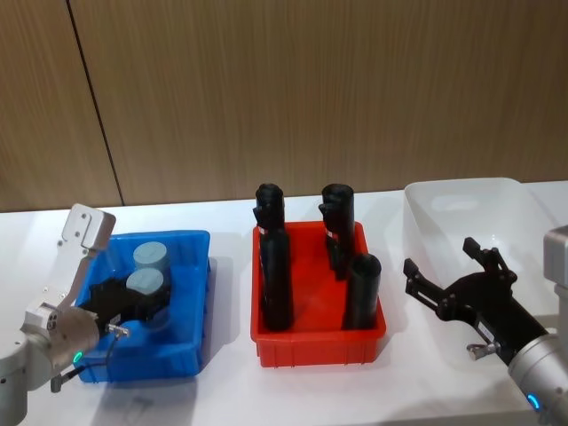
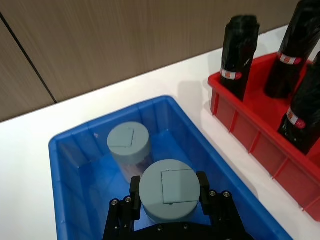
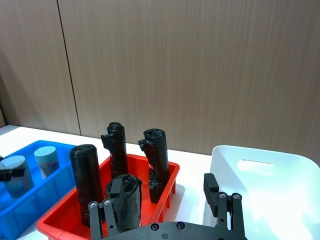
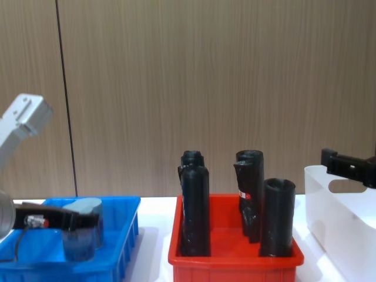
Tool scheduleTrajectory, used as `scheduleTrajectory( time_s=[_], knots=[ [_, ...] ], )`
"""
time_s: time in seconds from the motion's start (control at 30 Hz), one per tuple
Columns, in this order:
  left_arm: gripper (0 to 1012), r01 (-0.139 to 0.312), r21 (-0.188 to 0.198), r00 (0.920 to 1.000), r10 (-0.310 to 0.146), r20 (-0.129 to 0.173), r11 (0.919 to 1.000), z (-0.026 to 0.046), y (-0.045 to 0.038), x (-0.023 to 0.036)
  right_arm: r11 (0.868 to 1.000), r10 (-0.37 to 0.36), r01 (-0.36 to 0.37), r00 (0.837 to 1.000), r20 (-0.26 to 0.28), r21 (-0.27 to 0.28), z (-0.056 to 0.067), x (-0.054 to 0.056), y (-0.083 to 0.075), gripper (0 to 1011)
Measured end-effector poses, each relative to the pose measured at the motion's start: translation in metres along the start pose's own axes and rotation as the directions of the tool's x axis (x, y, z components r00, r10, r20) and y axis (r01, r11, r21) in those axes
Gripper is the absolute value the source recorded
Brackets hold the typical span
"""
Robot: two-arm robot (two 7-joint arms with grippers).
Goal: Pick the cotton swabs from the blue box and place them into the white box.
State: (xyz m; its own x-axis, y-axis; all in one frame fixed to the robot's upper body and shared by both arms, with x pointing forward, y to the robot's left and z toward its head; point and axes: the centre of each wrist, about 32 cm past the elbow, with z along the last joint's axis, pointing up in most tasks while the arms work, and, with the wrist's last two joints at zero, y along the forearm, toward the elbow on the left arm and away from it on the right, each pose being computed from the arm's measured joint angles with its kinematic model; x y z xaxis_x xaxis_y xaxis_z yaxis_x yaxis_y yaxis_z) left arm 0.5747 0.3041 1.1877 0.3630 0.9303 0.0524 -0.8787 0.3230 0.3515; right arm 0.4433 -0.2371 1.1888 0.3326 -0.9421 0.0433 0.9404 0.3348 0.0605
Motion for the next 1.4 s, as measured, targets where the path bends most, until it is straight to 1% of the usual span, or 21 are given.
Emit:
scheduleTrajectory(
  time_s=[0.1, 0.17, 0.2, 0.27, 0.3, 0.33, 0.43, 0.57, 0.67, 0.73, 0.77, 0.83, 0.93, 0.97, 1.03, 1.07, 1.13, 1.2, 1.23, 1.27, 1.4],
  knots=[
    [665, 0.004, -0.026, 1.0000, -0.004, 0.005, 0.9997, 0.0026, 0.0030, -0.0004, 1.000, 0.000, 0.000, 1.000, 0.000, 0.000, 0.000, 0.000, 0.000, 1001],
    [665, 0.014, -0.054, 0.9998, -0.014, 0.011, 0.9984, 0.0055, 0.0062, -0.0009, 1.000, 0.000, 0.000, 1.000, 0.000, 0.000, 0.000, 0.000, 0.000, 1002],
    [665, 0.024, -0.074, 0.9996, -0.022, 0.016, 0.9970, 0.0081, 0.0088, -0.0011, 1.000, 0.000, 0.000, 1.000, 0.000, 0.000, 0.000, 0.000, 0.000, 1002],
    [665, 0.034, -0.089, 0.9993, -0.033, 0.019, 0.9955, 0.0100, 0.0107, -0.0011, 1.000, 0.000, 0.000, 1.000, 0.000, 0.000, 0.000, 0.000, 0.000, 1002],
    [665, 0.047, -0.106, 0.9987, -0.045, 0.025, 0.9932, 0.0131, 0.0134, -0.0012, 1.000, 0.000, 0.000, 1.000, 0.000, 0.000, 0.000, 0.000, 0.000, 1002],
    [665, 0.047, -0.106, 0.9987, -0.045, 0.025, 0.9932, 0.0131, 0.0134, -0.0012, 1.000, 0.000, 0.000, 1.000, 0.000, 0.000, 0.000, 0.000, 0.000, 1002],
    [665, 0.085, -0.144, 0.9961, -0.081, 0.035, 0.9860, 0.0205, 0.0194, -0.0006, 1.000, 0.000, 0.000, 1.000, 0.000, 0.000, 0.000, 0.000, 0.000, 1002],
    [665, 0.122, -0.168, 0.9923, -0.117, 0.041, 0.9782, 0.0262, 0.0239, 0.0003, 1.000, 0.000, 0.000, 1.000, 0.000, 0.000, 0.000, 0.000, 0.000, 1002],
    [665, 0.173, -0.194, 0.9849, -0.167, 0.047, 0.9657, 0.0333, 0.0289, 0.0018, 1.000, 0.000, 0.000, 1.000, 0.000, 0.000, 0.000, 0.000, 0.000, 1002],
    [665, 0.192, -0.201, 0.9813, -0.186, 0.052, 0.9604, 0.0358, 0.0306, 0.0025, 1.000, 0.000, 0.000, 1.000, 0.000, 0.000, 0.000, 0.000, 0.000, 1002],
    [665, 0.216, -0.209, 0.9764, -0.209, 0.054, 0.9538, 0.0382, 0.0321, 0.0031, 1.000, 0.000, 0.000, 1.000, 0.000, 0.000, 0.000, 0.000, 0.000, 1002],
    [665, 0.247, -0.217, 0.9690, -0.240, 0.057, 0.9445, 0.0412, 0.0340, 0.0039, 1.000, 0.000, 0.000, 1.000, 0.000, 0.000, 0.000, 0.000, 0.000, 1002],
    [664, 0.281, -0.224, 0.9596, -0.274, 0.062, 0.9331, 0.0447, 0.0357, 0.0049, 1.000, 0.000, 0.000, 1.000, 0.000, 0.000, 0.000, 0.000, 0.000, 1002],
    [665, 0.303, -0.227, 0.9529, -0.296, 0.066, 0.9255, 0.0466, 0.0365, 0.0055, 1.000, 0.000, 0.000, 1.000, 0.000, 0.000, 0.000, 0.000, 0.000, 1002],
    [665, 0.323, -0.230, 0.9462, -0.316, 0.069, 0.9178, 0.0484, 0.0371, 0.0061, 1.000, 0.000, 0.000, 1.000, 0.000, 0.000, 0.000, 0.000, 0.000, 1002],
    [665, 0.346, -0.233, 0.9382, -0.338, 0.074, 0.9088, 0.0504, 0.0377, 0.0067, 1.000, 0.000, 0.000, 1.000, 0.000, 0.000, 0.000, 0.000, 0.000, 1002],
    [665, 0.370, -0.235, 0.9290, -0.362, 0.078, 0.8988, 0.0520, 0.0380, 0.0072, 1.000, 0.000, 0.000, 1.000, 0.000, 0.000, 0.000, 0.000, 0.000, 1002],
    [665, 0.405, -0.238, 0.9143, -0.396, 0.086, 0.8829, 0.0545, 0.0382, 0.0081, 1.000, 0.000, 0.000, 1.000, 0.000, 0.000, 0.000, 0.000, 0.000, 1002],
    [665, 0.412, -0.239, 0.9109, -0.403, 0.088, 0.8793, 0.0551, 0.0382, 0.0083, 1.000, 0.000, 0.000, 1.000, 0.000, 0.000, 0.000, 0.000, 0.000, 1002],
    [665, 0.437, -0.240, 0.8992, -0.427, 0.094, 0.8669, 0.0567, 0.0380, 0.0087, 1.000, 0.000, 0.000, 1.000, 0.000, 0.000, 0.000, 0.000, 0.000, 1002],
    [665, 0.482, -0.237, 0.8760, -0.471, 0.103, 0.8436, 0.0583, 0.0370, 0.0094, 1.000, 0.000, 0.000, 1.000, 0.000, 0.000, 0.000, 0.000, 0.000, 1002]
  ],
)
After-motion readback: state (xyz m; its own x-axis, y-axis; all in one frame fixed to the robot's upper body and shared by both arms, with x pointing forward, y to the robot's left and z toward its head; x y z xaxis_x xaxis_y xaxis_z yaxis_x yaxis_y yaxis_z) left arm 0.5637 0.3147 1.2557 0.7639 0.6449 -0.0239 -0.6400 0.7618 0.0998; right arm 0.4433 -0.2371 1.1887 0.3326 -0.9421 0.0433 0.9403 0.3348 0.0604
